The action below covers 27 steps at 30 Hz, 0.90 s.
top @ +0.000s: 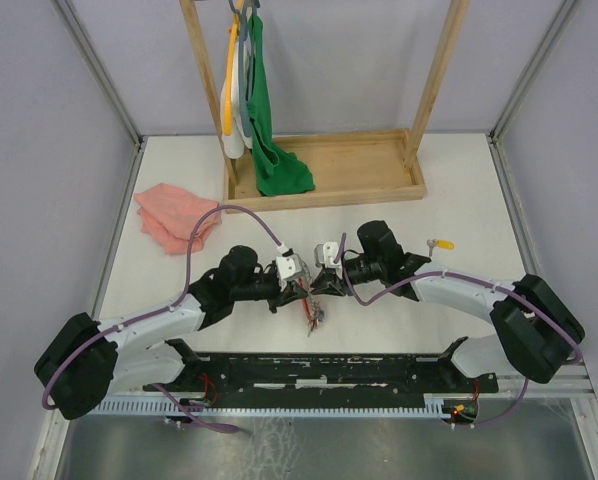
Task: Put the keys on the keyring
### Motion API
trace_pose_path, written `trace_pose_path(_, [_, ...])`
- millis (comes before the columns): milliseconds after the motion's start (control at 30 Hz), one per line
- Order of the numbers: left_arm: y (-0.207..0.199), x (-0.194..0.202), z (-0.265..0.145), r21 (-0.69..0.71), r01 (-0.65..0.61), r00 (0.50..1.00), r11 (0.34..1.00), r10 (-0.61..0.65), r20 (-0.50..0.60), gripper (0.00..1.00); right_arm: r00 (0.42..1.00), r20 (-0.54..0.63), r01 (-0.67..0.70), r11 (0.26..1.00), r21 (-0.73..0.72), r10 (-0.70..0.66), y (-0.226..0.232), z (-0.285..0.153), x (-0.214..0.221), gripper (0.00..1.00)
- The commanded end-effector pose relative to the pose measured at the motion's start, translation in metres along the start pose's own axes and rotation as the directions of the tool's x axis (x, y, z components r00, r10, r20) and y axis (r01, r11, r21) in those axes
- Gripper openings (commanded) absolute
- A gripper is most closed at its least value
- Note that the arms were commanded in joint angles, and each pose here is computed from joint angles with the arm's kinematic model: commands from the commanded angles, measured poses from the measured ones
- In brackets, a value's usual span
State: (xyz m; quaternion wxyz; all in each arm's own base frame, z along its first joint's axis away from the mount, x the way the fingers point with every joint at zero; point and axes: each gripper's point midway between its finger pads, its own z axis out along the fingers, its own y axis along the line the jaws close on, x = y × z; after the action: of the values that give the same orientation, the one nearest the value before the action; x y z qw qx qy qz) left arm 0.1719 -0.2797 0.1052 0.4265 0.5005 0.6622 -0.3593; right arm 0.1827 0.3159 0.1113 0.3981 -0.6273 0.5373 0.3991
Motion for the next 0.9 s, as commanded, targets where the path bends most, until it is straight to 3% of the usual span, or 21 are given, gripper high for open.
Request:
trace_pose_path(0, [0.006,-0.037,0.002,-0.013,-0.092,0.992,0.996,0.093,0.089,0.03,0.998,0.045,0.038,0.999,-0.016,-0.037,-0.005,0.004,-0.019,0.2])
trace_pose_path(100, [0.007,-0.037,0.001,-0.021,-0.096,0.991,0.995,0.097,0.093,0.03,0.998,0.037,0.043,0.999,-0.005,-0.043,-0.007,0.003,-0.019,0.02])
trace_pose_path(133, [0.007,-0.037,0.0,-0.023,-0.1,0.99,0.995,0.102,0.098,0.03,0.998,0.038,0.046,0.999,0.002,-0.046,-0.007,0.002,-0.019,0.01])
trace_pose_path(400, [0.009,-0.04,-0.011,-0.107,-0.133,0.962,0.985,0.154,0.227,0.29,0.986,0.139,0.08,0.995,0.055,-0.087,-0.009,-0.006,-0.039,0.01])
trace_pose_path(633, [0.006,-0.046,-0.026,-0.161,-0.154,0.919,0.975,0.201,0.34,0.34,0.977,0.19,0.09,0.994,0.063,-0.1,-0.007,-0.01,-0.048,0.01])
trace_pose_path(867, [0.009,-0.048,-0.023,-0.161,-0.145,0.915,0.976,0.194,0.354,0.34,0.974,0.197,0.099,0.993,0.067,-0.11,-0.006,-0.012,-0.05,0.01])
